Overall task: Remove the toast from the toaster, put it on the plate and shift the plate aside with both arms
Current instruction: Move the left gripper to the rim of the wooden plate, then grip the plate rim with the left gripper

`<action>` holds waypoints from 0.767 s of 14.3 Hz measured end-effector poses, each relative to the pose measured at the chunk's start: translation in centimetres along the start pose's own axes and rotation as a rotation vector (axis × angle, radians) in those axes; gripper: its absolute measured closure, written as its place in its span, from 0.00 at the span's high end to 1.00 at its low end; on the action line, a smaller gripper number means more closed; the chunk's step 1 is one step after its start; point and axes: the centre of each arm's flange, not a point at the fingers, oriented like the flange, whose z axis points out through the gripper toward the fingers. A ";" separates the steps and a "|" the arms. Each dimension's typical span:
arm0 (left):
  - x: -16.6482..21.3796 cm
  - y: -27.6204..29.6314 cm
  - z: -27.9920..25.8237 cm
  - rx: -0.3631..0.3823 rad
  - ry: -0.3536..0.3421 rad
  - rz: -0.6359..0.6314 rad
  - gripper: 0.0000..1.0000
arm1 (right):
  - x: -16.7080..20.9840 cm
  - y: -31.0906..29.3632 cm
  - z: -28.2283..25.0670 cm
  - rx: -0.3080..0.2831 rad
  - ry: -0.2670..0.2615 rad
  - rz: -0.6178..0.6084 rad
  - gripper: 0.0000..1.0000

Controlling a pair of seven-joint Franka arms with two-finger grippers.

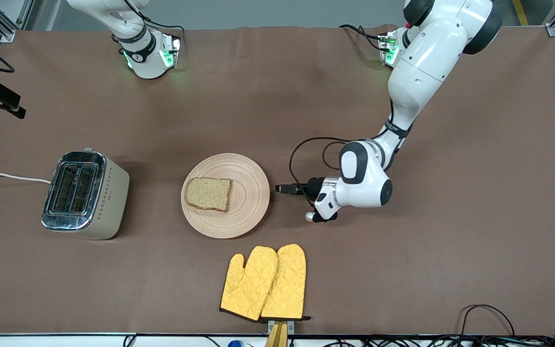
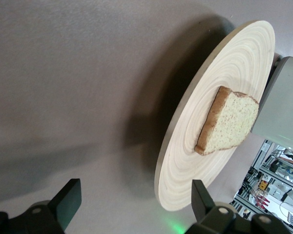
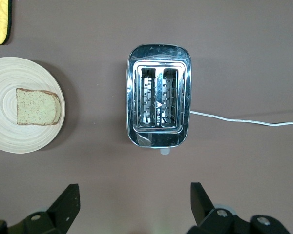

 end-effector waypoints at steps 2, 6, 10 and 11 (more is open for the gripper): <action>0.3 0.5 1.0 -0.031 0.012 -0.014 1.00 | 0.0 0.0 0.0 -0.001 0.000 0.000 1.00; 0.0 2.2 2.8 -0.073 0.033 -0.023 1.00 | 0.0 0.0 0.0 -0.006 0.000 0.001 1.00; -0.6 3.3 4.7 -0.072 0.065 -0.009 0.96 | 0.0 0.2 0.0 -0.012 -0.001 0.004 1.00; -0.7 3.4 5.1 -0.070 0.067 -0.006 0.96 | 0.0 0.3 0.0 -0.013 -0.001 0.004 1.00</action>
